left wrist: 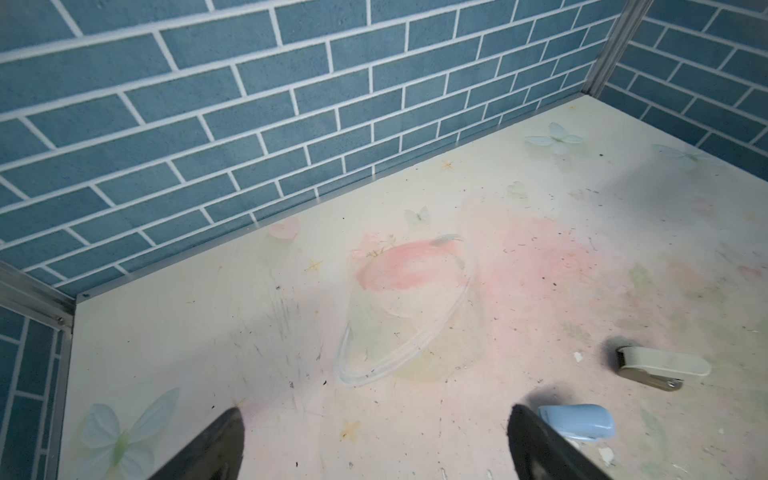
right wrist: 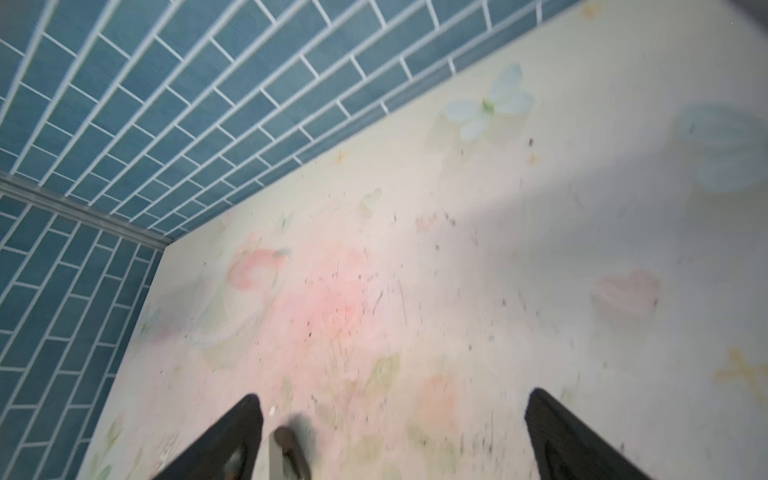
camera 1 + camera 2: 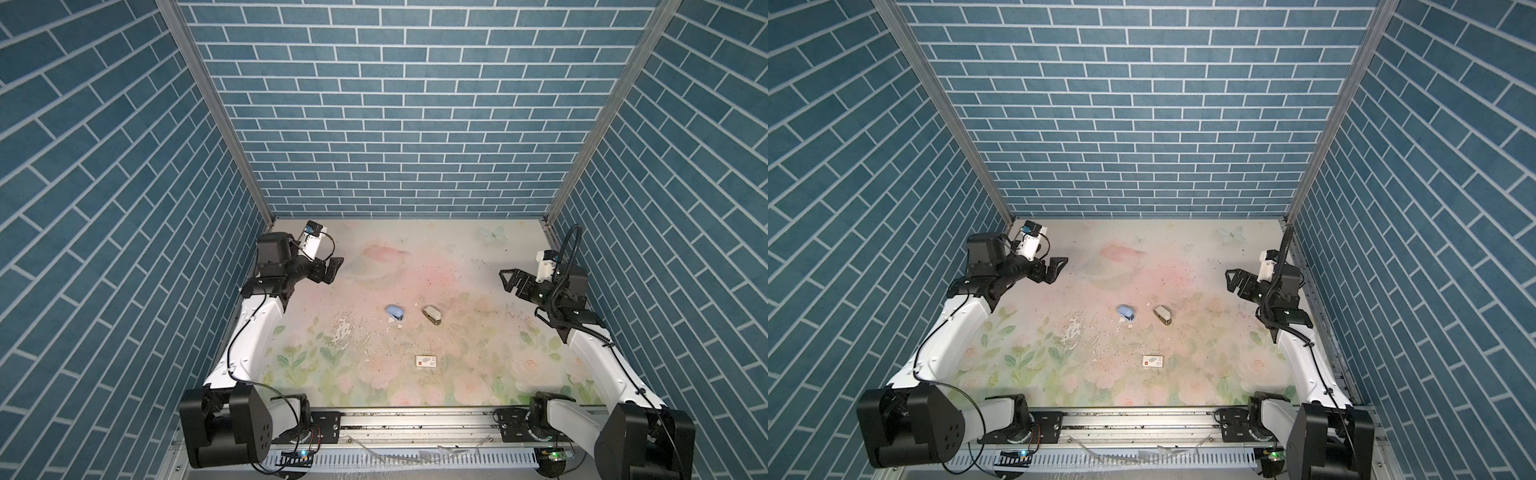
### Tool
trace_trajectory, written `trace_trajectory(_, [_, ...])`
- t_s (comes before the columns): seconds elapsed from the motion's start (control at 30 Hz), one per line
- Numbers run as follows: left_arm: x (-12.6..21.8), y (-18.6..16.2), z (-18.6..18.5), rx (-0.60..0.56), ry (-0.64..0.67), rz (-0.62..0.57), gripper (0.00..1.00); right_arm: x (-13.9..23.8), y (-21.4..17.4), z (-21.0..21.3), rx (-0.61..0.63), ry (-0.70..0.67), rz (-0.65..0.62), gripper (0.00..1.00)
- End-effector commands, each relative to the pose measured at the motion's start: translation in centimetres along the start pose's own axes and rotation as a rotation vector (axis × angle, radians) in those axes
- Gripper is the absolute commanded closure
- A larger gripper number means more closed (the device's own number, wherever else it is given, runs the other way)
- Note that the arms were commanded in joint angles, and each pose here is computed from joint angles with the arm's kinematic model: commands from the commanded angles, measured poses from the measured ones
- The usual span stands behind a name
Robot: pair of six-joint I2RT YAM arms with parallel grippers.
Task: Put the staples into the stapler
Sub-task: 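Move the left gripper over the staple box while the right approaches the stapler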
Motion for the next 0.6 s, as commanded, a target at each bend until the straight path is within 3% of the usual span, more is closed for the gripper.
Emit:
trace_trajectory(0.0, [0.2,-0.8,-3.2,0.036,-0.219,0.123,0.0,1.6,-3.5,0.2,-0.12,-0.005,0.138,0.02])
trace_trajectory(0.2, [-1.0,-0.9,-5.8,-0.035,-0.307,0.174,0.0,2.5,-6.9,0.6,-0.176,0.027,0.27,0.12])
trace_trajectory(0.37, [-1.8,-2.2,-11.3,-0.238,-0.418,0.273,0.0,2.4,-10.2,1.7,-0.194,0.085,0.4,0.16])
trace_trajectory(0.57, [-2.6,-4.0,-15.5,-0.362,-0.526,0.352,0.0,2.3,-13.6,4.0,-0.16,0.174,0.549,0.17])
Point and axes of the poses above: each gripper's point midway between its finger pads, its own x axis back along the fingers, its own z axis along the line the jaws close on, y = z × x, the point moved 3 cm from there along x, back along the fingers, and after that the axes turned 4 degrees about -x, right-handed, at the moved point
